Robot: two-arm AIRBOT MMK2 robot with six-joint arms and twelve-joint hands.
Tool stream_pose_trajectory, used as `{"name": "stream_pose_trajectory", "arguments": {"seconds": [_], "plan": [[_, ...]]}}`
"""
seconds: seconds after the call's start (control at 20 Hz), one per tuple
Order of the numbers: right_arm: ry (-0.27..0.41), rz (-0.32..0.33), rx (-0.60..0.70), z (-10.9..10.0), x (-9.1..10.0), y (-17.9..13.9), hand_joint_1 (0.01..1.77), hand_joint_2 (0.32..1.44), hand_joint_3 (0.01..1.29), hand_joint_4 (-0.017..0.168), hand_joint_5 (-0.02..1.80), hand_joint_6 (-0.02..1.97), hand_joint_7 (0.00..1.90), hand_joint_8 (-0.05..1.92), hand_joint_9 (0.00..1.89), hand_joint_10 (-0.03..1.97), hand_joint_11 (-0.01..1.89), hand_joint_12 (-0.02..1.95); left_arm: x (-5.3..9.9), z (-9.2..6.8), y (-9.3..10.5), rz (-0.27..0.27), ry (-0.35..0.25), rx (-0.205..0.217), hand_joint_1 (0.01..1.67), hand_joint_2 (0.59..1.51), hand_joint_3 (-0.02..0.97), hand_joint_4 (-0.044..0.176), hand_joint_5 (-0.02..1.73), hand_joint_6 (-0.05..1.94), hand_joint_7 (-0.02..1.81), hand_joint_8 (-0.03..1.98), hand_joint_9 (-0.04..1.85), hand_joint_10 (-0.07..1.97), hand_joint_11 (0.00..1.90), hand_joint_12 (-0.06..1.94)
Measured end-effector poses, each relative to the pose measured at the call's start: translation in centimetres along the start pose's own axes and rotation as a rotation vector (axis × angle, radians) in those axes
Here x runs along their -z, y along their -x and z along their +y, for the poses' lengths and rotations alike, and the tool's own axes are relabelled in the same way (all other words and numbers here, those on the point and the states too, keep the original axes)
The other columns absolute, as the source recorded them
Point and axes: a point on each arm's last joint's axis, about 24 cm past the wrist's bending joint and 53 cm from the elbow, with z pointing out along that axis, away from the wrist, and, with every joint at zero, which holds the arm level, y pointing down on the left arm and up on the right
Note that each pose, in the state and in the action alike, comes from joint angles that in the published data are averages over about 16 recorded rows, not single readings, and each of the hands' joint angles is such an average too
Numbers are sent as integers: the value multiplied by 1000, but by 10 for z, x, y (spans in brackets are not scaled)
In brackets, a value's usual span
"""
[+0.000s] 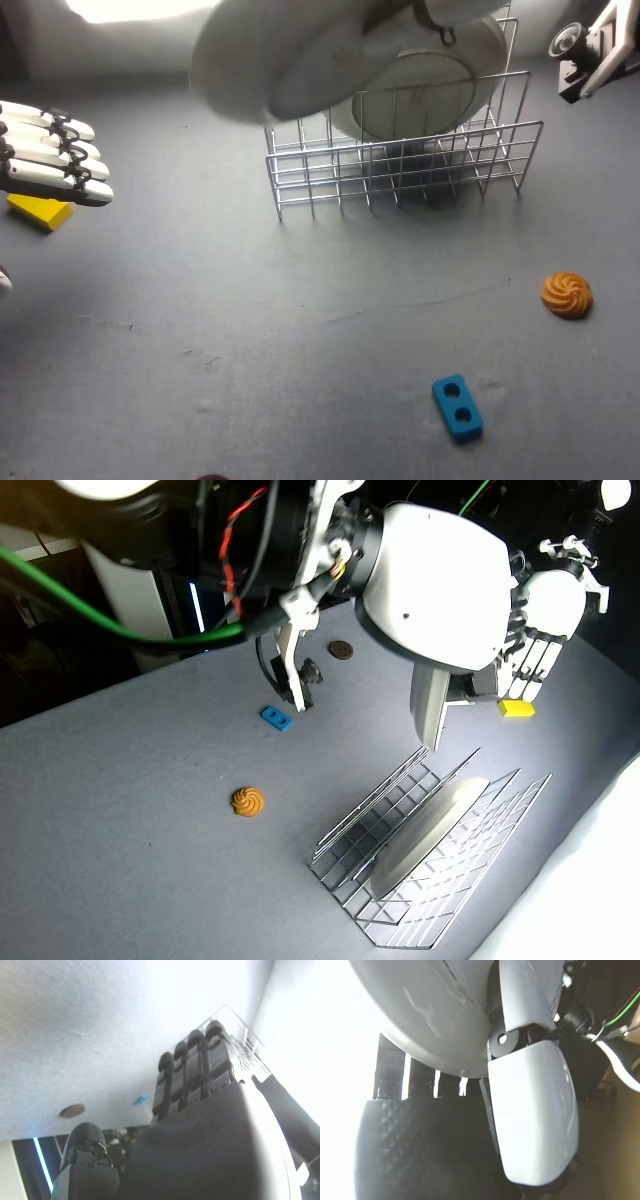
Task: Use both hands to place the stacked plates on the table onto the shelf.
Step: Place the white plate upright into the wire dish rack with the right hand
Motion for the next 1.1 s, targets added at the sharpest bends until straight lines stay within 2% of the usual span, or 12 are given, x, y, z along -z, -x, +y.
{"name": "stream_pose_trajectory", "arguments": {"seconds": [0.45, 1.1], "plan": [[-37, 51, -75, -15, 5, 0, 1332, 1000, 11, -5, 986, 760, 1085, 873, 1046, 1047, 763, 1529, 0, 0, -1, 6, 1, -3, 15, 1121, 14, -3, 104, 21, 96, 6, 72, 8, 17, 3], [-137, -41, -142, -53, 12, 32, 1330, 999, 11, -6, 966, 802, 1069, 932, 1039, 1031, 772, 1510, -1, 0, -3, 12, 2, -7, 15, 1121, 14, -3, 105, 20, 91, 6, 64, 8, 18, 4]]}}
